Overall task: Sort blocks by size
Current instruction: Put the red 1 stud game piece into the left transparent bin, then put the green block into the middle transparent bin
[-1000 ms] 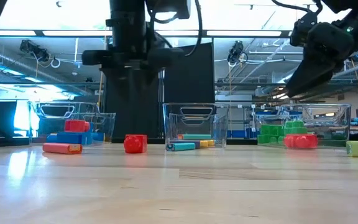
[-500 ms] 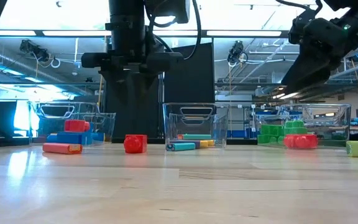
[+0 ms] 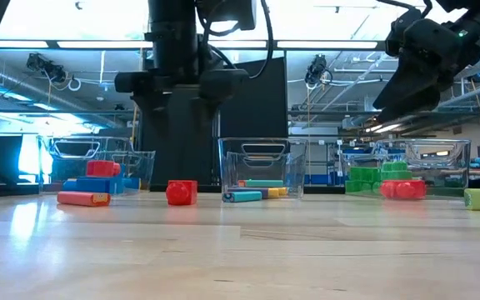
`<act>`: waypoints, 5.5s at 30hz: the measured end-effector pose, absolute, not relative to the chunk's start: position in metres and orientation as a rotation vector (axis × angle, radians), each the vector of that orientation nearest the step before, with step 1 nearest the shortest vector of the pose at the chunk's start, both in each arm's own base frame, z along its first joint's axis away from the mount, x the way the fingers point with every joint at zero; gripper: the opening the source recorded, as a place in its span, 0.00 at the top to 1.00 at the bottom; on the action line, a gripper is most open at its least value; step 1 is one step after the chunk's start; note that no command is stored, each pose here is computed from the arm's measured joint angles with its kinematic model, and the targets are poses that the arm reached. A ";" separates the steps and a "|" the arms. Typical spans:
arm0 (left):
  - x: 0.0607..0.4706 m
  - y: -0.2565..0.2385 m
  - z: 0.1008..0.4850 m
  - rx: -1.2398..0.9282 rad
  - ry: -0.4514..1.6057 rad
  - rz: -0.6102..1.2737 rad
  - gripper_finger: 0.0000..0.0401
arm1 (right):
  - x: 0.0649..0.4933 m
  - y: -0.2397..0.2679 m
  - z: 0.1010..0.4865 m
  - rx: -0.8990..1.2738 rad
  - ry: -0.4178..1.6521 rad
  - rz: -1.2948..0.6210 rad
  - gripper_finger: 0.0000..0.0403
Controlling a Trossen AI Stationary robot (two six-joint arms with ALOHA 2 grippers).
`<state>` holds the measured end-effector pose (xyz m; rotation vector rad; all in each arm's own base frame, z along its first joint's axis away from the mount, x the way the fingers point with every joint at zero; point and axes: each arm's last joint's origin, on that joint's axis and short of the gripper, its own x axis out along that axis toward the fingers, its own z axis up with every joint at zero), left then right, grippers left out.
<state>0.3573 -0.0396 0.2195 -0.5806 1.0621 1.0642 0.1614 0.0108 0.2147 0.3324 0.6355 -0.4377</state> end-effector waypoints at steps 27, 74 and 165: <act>0.355 -0.026 0.169 -0.916 0.969 1.115 0.22 | 0.161 0.011 0.214 0.294 0.648 -0.424 0.27; 0.297 0.089 0.272 -0.771 0.953 0.823 0.66 | 0.164 0.011 0.212 0.297 0.651 -0.445 0.28; 0.267 -0.040 0.271 -0.376 0.690 0.246 0.31 | 0.170 0.011 0.261 0.215 1.425 -0.703 0.32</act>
